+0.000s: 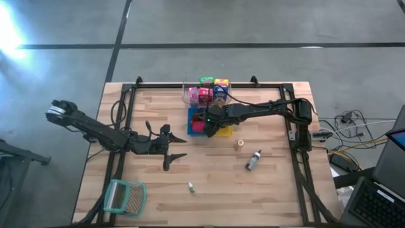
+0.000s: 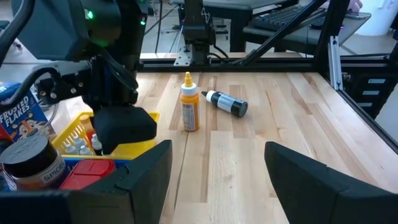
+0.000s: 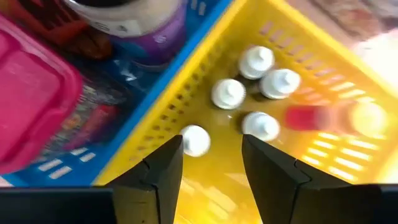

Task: Pick & Place Kitchen Items
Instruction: Put the small green food coloring bottle into the yellow bin

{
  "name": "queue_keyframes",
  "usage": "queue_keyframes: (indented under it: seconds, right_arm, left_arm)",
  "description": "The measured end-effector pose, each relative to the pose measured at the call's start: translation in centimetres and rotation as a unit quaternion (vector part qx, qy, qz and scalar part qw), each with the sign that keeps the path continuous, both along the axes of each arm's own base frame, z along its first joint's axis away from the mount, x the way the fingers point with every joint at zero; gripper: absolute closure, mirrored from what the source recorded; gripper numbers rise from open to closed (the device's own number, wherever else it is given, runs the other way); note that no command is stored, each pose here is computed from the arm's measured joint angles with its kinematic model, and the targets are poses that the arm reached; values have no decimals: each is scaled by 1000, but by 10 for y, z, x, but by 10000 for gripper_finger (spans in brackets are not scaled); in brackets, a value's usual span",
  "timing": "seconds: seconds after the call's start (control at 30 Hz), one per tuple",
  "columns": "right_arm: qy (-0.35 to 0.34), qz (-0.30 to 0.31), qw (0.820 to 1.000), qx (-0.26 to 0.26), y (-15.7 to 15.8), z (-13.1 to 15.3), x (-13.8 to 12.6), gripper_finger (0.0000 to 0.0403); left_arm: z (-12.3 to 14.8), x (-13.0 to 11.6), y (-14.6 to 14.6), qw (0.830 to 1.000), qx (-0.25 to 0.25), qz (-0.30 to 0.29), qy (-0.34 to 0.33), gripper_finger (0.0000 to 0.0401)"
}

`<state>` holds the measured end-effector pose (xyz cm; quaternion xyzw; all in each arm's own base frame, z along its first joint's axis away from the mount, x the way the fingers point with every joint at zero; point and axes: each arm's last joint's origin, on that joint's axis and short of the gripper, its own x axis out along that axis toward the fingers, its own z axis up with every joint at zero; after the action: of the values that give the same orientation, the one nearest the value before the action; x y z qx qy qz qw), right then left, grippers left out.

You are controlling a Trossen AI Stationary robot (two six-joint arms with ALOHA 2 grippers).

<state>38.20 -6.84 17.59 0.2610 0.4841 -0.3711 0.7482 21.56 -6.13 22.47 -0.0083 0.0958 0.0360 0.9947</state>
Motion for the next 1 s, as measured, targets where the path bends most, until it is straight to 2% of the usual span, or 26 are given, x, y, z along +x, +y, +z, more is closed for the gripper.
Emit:
queue_keyframes:
  seconds: [0.23,0.43,0.57,0.67,0.8,0.9,1.0]
  right_arm:
    - [32,5,999,-11,5,14,0,232]
    - [3,44,999,-30,20,38,12,235]
    - [1,65,997,-38,35,60,13,250]
    - [5,79,995,-55,49,76,7,262]
    - [15,80,994,-77,65,96,-7,273]
    - [15,68,993,-92,76,105,-19,278]
    - [9,57,992,-108,86,114,-28,281]
  left_arm:
    - [0,0,0,1000,0,0,0,140]
    - [-1,0,0,1000,2,0,3,139]
    - [-6,-1,0,999,-3,-11,32,139]
    - [-14,-4,-3,995,1,-69,76,140]
    - [-25,-10,-10,975,23,-170,141,140]
    - [-29,-12,-15,963,18,-219,156,140]
    - [-27,-8,-23,950,36,-256,174,140]
